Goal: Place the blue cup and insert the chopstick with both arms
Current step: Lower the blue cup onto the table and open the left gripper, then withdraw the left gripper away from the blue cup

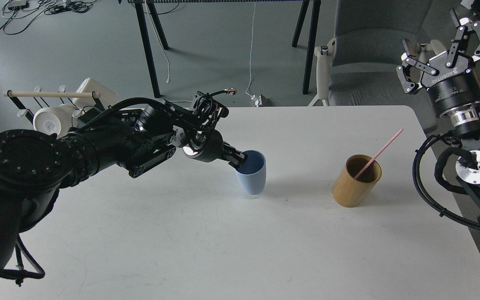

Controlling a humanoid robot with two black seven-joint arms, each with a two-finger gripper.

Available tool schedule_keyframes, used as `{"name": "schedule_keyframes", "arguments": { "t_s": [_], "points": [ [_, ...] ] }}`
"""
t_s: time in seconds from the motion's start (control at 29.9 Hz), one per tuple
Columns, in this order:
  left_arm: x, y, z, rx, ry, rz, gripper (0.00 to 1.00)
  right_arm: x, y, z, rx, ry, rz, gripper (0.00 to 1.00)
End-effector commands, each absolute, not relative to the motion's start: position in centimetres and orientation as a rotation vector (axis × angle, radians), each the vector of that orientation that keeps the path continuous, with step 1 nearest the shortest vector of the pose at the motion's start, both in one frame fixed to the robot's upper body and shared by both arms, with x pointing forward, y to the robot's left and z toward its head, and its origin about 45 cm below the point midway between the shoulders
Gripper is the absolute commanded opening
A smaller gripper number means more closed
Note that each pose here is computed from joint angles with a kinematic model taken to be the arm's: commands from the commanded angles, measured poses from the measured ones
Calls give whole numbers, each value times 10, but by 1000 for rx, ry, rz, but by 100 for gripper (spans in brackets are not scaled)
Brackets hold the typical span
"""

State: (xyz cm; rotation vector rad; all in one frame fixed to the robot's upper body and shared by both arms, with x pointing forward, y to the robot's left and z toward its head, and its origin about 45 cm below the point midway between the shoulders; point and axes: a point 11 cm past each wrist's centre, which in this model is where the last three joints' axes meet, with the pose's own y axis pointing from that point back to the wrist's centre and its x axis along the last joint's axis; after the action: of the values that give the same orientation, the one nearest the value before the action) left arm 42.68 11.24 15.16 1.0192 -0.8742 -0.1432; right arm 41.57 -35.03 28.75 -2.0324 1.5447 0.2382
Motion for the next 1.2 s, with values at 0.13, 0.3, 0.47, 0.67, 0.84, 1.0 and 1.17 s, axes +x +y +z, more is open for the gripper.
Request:
{"name": "schedule_keyframes", "arguments": {
  "t_s": [0.13, 0.3, 0.47, 0.67, 0.84, 1.0, 1.17],
  "points": [
    [422, 119, 142, 1026, -851, -147, 8, 415, -351, 286, -2033, 1548, 241, 89],
    [420, 120, 141, 1021, -843, -145, 14, 414, -351, 284, -2033, 1551, 244, 89],
    [421, 120, 142, 1016, -837, -138, 22, 413, -353, 282, -2033, 1557, 249, 89],
    [427, 130, 148, 1012, -820, -95, 48, 413, -354, 284, -2035, 1554, 242, 89],
    [442, 142, 169, 927, -732, 68, 75, 413, -360, 298, -2062, 1551, 185, 89],
    [443, 172, 174, 873, -607, 168, 81, 421, -375, 340, -2096, 1557, 30, 90],
    [439, 206, 200, 669, -448, 352, 85, 414, -398, 379, -2267, 1669, -351, 90]
  ]
}}
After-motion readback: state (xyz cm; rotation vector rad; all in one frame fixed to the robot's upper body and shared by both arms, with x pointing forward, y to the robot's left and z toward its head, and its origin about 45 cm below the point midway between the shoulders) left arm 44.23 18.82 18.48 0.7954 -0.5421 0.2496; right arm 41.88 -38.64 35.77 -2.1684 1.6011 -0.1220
